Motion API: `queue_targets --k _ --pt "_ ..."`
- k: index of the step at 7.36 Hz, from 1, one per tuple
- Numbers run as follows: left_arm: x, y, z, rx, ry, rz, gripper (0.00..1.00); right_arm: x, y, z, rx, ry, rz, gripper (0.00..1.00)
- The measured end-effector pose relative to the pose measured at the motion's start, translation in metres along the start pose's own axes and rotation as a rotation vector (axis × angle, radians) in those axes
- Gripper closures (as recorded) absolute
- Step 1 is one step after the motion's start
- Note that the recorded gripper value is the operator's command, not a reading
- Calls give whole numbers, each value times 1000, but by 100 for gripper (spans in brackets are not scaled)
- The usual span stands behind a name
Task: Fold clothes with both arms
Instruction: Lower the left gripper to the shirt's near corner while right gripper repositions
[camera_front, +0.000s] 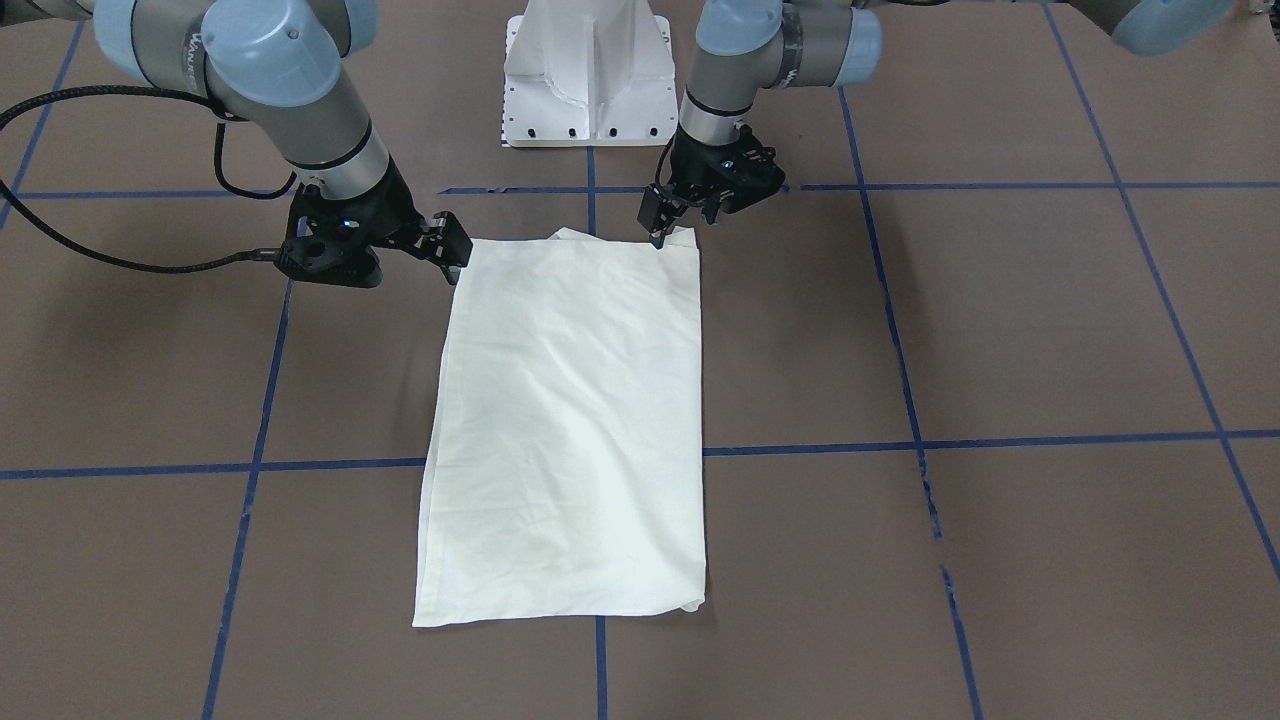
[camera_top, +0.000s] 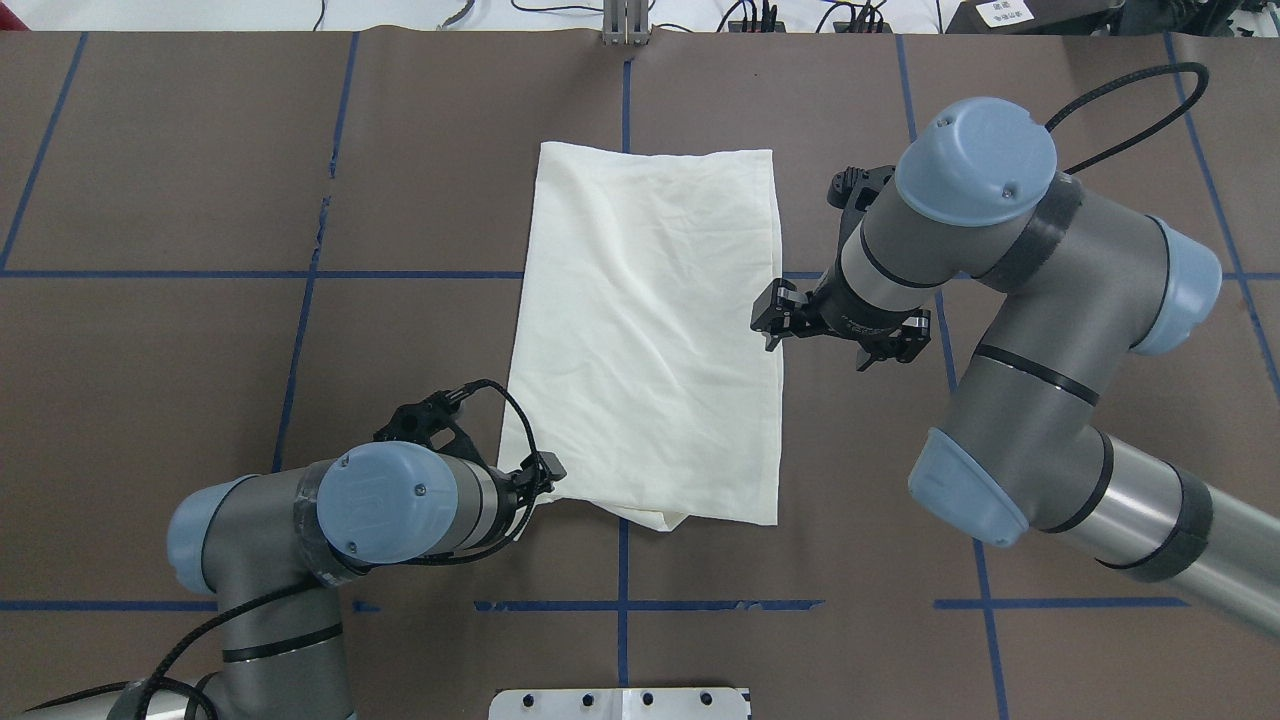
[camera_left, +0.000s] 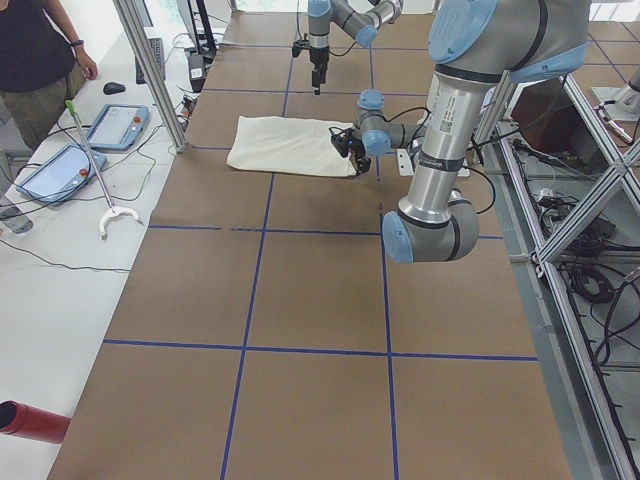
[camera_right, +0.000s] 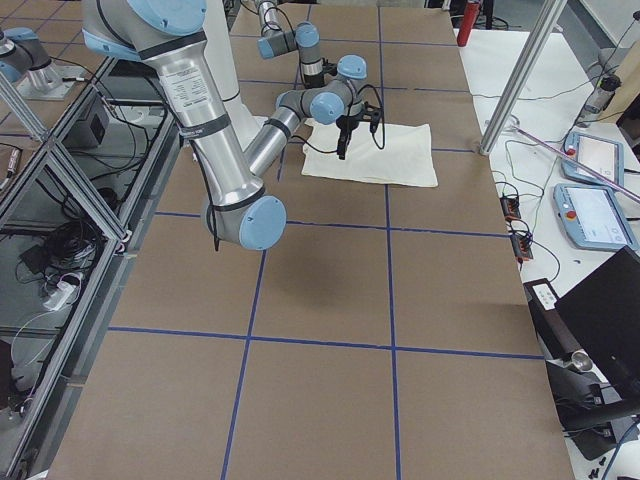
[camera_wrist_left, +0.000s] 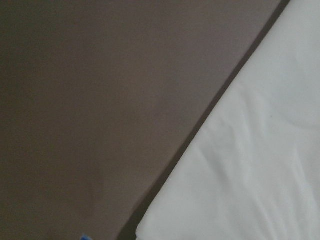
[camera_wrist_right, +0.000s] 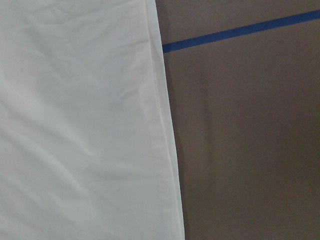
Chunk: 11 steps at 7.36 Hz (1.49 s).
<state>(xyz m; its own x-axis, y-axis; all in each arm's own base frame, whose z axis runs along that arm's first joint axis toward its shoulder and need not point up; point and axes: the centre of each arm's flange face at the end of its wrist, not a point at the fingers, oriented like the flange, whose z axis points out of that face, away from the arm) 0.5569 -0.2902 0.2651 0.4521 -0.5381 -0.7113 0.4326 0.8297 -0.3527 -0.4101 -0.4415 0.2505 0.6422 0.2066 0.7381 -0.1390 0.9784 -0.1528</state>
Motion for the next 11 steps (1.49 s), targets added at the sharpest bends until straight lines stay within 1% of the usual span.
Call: queue_targets --k 3,4,5,8,11 --pt "-1 2 7 24 -14 -1 12 0 1 1 0 1 1 0" --pt "-2 0 8 34 -18 -2 15 0 0 1 -1 2 2 0" --pt "-2 0 8 39 -21 -2 20 1 0 1 0 2 2 0" --pt "-2 -1 9 43 -22 -4 45 2 0 1 0 3 3 0" --pt "-2 -2 9 45 -21 -13 76 2 0 1 0 3 2 0"
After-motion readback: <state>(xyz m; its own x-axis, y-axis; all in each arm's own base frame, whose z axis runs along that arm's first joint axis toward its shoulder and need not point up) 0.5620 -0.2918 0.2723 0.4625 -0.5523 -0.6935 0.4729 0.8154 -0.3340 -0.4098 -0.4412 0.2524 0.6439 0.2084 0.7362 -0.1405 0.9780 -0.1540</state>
